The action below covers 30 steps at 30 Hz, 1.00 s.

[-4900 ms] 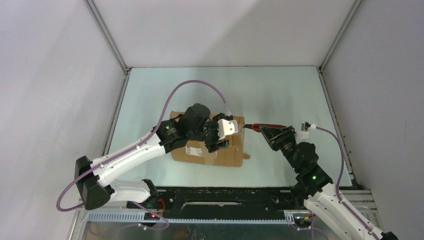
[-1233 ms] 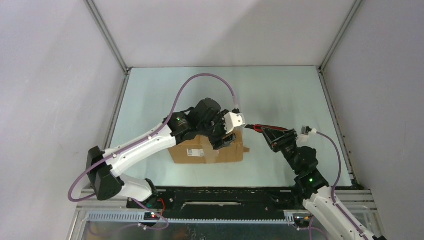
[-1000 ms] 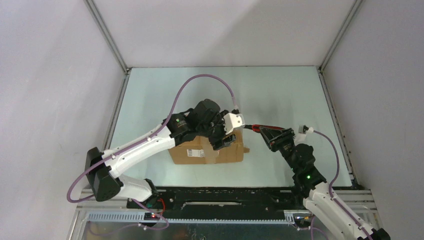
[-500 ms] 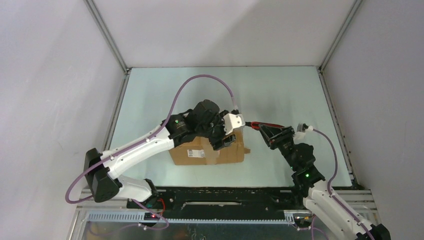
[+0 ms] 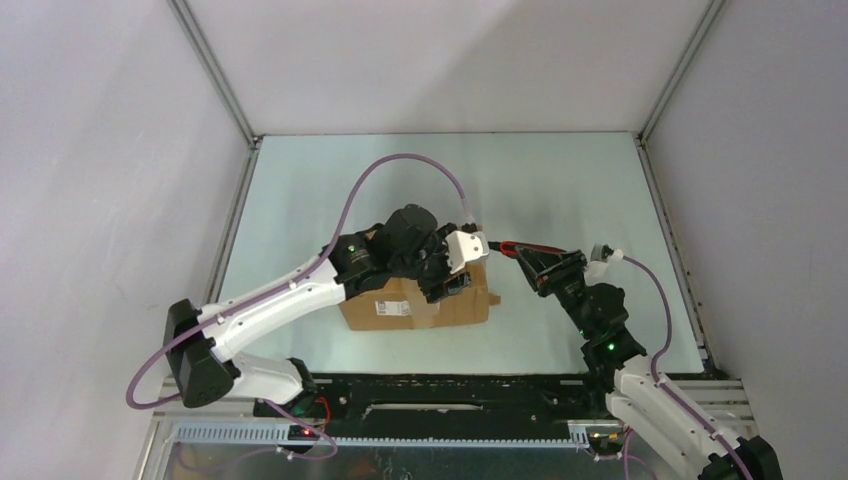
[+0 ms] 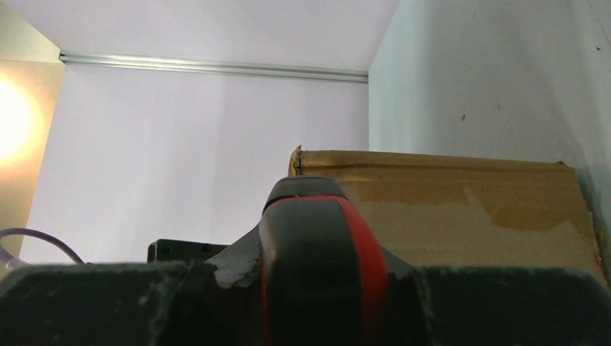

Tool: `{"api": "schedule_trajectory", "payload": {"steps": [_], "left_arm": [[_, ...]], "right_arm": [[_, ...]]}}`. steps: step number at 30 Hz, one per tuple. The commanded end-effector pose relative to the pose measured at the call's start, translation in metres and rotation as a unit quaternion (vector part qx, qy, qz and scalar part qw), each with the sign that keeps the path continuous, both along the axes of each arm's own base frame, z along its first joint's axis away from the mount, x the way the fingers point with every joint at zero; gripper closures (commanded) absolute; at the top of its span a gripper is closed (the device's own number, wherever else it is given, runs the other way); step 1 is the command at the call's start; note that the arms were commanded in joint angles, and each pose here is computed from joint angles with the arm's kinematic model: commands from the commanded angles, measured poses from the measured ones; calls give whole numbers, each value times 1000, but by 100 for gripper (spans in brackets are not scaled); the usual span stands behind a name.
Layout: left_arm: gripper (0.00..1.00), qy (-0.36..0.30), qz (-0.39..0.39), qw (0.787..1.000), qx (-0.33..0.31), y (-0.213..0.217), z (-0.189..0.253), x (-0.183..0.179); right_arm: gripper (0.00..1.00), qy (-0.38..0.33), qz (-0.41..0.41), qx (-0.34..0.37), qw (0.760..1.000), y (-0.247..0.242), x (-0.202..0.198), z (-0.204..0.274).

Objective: Unpack the express box
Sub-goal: Cut the express box at the center of the board.

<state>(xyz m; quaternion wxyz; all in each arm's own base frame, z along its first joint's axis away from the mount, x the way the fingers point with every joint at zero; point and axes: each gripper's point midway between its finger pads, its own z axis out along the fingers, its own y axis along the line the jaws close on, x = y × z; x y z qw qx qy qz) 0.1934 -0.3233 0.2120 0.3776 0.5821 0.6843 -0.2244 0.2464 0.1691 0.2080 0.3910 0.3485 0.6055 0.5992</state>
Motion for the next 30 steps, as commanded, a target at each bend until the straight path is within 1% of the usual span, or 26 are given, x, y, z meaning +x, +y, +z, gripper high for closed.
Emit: {"api": "schedule_trajectory", "payload": {"steps": [1,4,5,14,19,25,30], "left_arm": [[85,-30,-11,998,-48,-9,20,-4],[97,-51,-20,997,-51,-11,22,-2],[99,-59,-19,997,-51,-11,23,-1],[100,-93,-50,992,-69,-23,29,1],[100,-101,-49,991,-71,-27,33,3],[100,-98,-28,993,-65,-12,23,2],[100,-101,-14,992,-73,-5,22,4]], "right_arm": [[100,-48,22,42,998,4,-8,35],[100,-43,26,34,998,6,-10,32],[100,-38,31,27,998,9,-11,29],[100,-25,65,2,998,27,-21,9],[100,-23,72,-8,997,31,-23,5],[100,-34,39,-1,999,5,-21,8],[100,-43,42,-3,998,0,-25,17]]}}
